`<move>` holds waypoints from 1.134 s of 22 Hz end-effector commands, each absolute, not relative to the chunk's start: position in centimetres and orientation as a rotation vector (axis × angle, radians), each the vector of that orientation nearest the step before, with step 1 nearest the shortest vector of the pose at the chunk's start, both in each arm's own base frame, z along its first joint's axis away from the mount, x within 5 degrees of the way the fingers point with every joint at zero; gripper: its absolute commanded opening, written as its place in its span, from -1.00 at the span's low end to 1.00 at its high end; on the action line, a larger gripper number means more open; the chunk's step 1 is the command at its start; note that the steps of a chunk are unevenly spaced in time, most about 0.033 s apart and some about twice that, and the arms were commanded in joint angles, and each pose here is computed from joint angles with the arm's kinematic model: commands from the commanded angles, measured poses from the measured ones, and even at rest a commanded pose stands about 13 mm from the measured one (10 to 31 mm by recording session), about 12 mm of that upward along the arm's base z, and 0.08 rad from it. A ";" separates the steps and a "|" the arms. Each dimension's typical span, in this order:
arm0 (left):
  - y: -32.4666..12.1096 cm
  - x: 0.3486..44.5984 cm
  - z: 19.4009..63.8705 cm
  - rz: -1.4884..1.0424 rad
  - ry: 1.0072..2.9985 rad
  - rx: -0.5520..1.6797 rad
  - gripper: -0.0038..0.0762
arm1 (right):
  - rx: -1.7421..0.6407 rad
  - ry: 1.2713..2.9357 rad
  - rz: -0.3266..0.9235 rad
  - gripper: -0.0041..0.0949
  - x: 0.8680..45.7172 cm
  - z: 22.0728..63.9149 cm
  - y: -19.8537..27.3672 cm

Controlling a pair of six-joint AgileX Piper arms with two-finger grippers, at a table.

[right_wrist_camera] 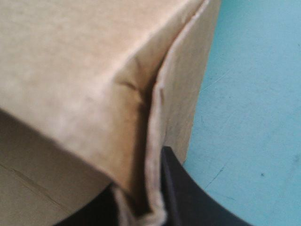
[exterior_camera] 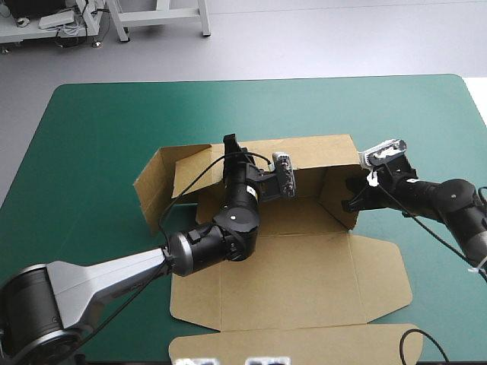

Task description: Fold the box

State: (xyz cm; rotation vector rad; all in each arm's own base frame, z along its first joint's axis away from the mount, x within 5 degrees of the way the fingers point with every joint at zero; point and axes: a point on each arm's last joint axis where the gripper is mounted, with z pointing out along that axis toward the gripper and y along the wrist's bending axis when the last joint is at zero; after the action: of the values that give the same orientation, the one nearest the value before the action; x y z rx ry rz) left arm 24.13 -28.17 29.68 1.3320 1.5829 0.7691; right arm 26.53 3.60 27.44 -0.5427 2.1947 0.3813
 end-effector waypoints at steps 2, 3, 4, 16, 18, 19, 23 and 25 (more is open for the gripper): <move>-28.2 23.8 31.6 0.736 1.523 1.288 0.03 | -0.563 2.168 0.421 -0.92 26.3 28.5 3.9; -28.2 23.8 31.7 0.737 1.524 1.276 0.08 | -0.565 2.169 0.424 -0.92 26.3 28.5 3.9; -28.1 23.9 31.7 0.729 1.542 1.250 0.08 | -0.566 2.170 0.426 -0.92 26.3 28.5 4.0; -30.0 19.5 33.7 0.712 1.403 1.261 0.06 | -0.529 2.188 0.447 -0.92 26.2 28.5 4.0; -30.0 18.8 34.2 0.722 1.381 1.251 0.06 | -0.530 2.189 0.449 -0.92 26.2 28.5 4.0; -29.9 18.4 34.5 0.725 1.377 1.243 0.06 | -0.526 2.190 0.451 -0.92 26.2 28.5 4.0; -29.5 16.8 36.0 0.691 1.373 1.198 0.06 | -0.525 2.193 0.450 -0.92 26.2 28.5 4.0; -29.2 15.7 36.8 0.655 1.384 1.162 0.06 | -0.523 2.193 0.451 -0.92 26.2 28.5 4.0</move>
State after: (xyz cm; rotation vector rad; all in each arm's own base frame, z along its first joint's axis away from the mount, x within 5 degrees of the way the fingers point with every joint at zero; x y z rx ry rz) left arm 17.12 -30.55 32.88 1.3002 1.4248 0.6850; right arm 26.51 3.56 27.40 -0.5143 2.2109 0.3905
